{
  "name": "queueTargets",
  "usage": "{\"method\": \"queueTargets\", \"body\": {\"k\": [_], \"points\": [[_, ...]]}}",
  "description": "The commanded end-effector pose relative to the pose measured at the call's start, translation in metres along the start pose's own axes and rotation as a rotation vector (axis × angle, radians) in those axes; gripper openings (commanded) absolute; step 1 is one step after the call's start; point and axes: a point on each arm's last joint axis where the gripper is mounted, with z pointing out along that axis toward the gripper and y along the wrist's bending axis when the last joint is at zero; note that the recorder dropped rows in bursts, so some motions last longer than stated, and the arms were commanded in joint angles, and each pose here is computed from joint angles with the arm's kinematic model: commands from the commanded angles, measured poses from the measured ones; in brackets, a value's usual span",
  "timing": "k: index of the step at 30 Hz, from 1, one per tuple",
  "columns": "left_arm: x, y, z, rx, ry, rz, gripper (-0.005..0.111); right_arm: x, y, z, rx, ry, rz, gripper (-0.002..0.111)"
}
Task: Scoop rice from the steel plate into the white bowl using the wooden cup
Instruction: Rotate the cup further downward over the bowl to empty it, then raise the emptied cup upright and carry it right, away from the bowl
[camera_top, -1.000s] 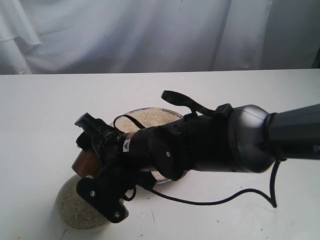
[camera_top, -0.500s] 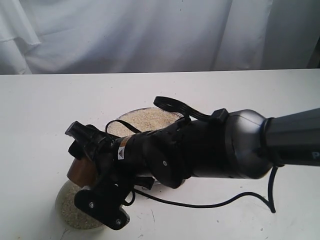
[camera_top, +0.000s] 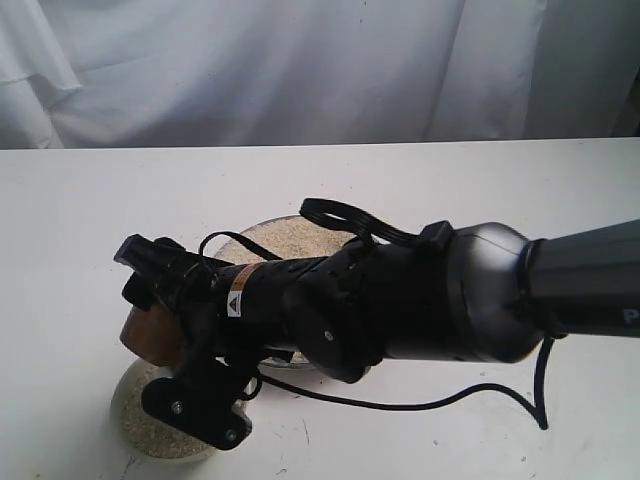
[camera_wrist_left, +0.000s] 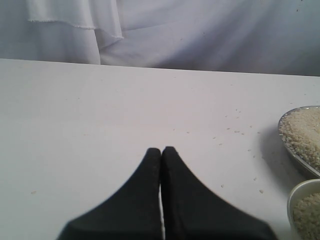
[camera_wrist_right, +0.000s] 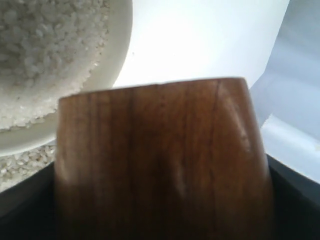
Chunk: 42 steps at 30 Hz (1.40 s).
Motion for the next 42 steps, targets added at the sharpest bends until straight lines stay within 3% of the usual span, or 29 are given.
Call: {"method": "queueTargets", "body": {"k": [1, 13, 22, 25, 35, 42], "points": [[0.000, 0.000, 0.000, 0.003, -0.013, 0.002, 0.000, 0.002, -0.006, -0.003, 0.042, 0.019, -0.020, 0.000], [0.000, 0.000, 0.000, 0.003, -0.013, 0.002, 0.000, -0.002, 0.000, -0.007, -0.052, -0.036, 0.055, 0.000], [0.000, 0.000, 0.000, 0.003, -0.013, 0.002, 0.000, 0.006, -0.017, -0.024, 0.016, -0.010, 0.479, 0.000], [0.000, 0.000, 0.000, 0.003, -0.013, 0.002, 0.000, 0.014, -0.032, -0.045, 0.077, -0.012, 0.707, 0.000], [0.000, 0.000, 0.000, 0.003, -0.013, 0.002, 0.000, 0.041, -0.051, -0.087, 0.209, -0.014, 1.106, 0.000], [0.000, 0.000, 0.000, 0.003, -0.013, 0.002, 0.000, 0.063, -0.054, -0.111, 0.300, -0.036, 1.542, 0.000]]}}
